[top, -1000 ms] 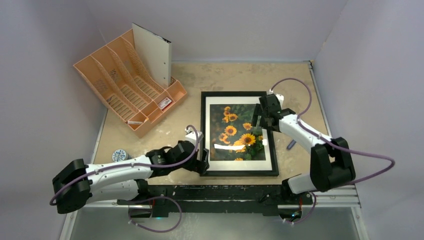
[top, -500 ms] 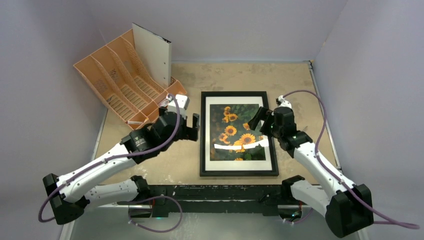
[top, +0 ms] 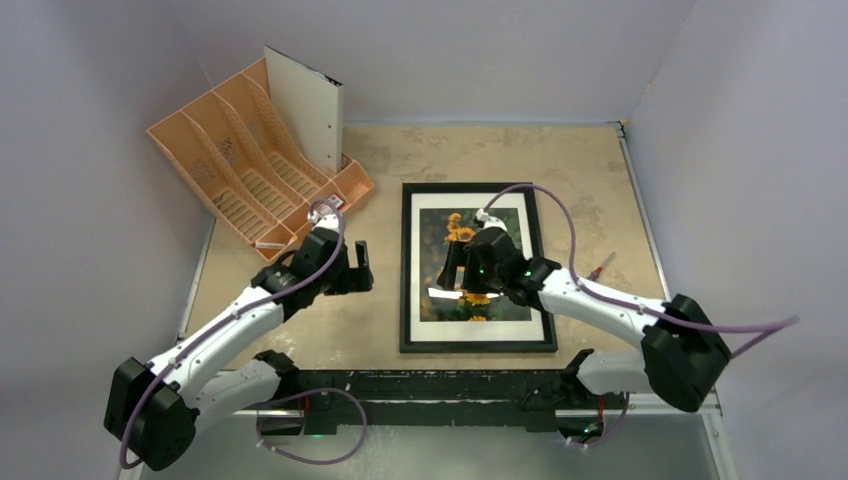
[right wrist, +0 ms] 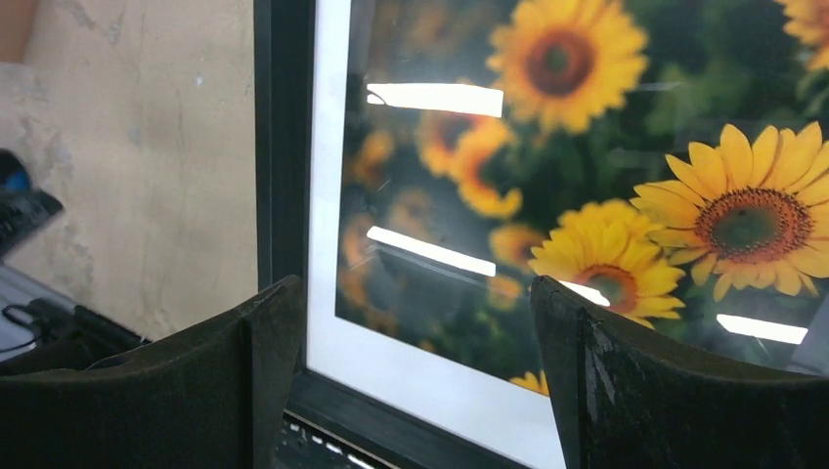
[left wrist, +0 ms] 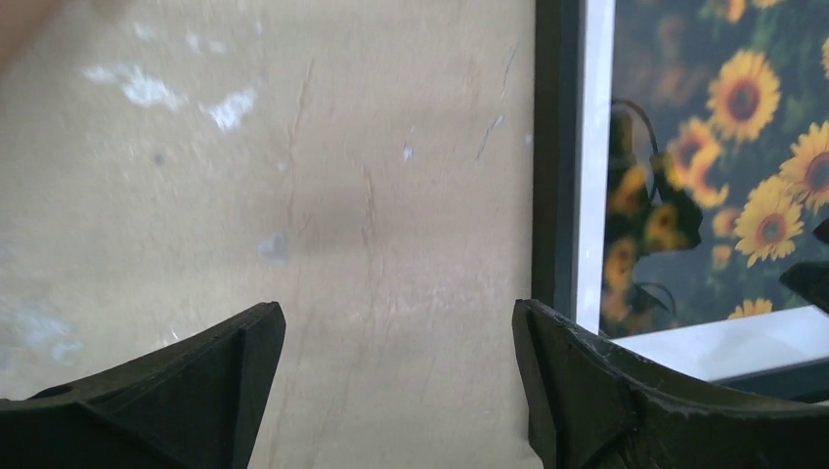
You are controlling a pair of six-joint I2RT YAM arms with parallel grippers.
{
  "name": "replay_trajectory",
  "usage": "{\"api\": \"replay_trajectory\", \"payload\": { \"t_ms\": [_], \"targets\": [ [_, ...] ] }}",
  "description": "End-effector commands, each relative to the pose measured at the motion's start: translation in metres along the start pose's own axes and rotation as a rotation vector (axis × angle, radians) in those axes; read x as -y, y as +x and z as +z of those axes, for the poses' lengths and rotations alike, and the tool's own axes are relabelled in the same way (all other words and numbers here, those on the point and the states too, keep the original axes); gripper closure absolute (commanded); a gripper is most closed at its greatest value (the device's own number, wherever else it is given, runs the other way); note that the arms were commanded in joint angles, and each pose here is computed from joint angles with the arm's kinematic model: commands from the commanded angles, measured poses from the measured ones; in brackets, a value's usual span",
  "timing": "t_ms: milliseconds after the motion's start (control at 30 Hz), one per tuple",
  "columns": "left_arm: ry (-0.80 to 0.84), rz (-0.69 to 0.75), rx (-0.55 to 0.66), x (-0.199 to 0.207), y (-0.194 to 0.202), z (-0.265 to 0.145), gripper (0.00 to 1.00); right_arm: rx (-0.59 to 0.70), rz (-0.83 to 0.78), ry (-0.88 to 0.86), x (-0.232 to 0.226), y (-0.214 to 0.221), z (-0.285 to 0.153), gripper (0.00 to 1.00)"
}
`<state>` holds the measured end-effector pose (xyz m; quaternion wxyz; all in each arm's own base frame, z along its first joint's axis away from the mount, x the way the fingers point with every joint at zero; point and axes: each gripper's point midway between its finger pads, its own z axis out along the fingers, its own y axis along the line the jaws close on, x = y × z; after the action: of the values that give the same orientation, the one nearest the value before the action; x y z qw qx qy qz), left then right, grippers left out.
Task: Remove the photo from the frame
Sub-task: Adjust the photo frame at the center of the board, then turn over the photo frame at the center of the board.
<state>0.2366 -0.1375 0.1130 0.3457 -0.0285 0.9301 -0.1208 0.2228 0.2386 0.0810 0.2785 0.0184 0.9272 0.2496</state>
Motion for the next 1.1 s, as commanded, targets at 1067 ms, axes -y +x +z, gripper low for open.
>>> {"api": "replay_trajectory", "payload": {
  "t_ms": [1067],
  "targets": [
    [-0.18,-0.143,0.133,-0.051,0.012,-0.009,0.07,-0.002,-0.142,0.318,-0.088,0.051,0.046,0.2]
  ]
}}
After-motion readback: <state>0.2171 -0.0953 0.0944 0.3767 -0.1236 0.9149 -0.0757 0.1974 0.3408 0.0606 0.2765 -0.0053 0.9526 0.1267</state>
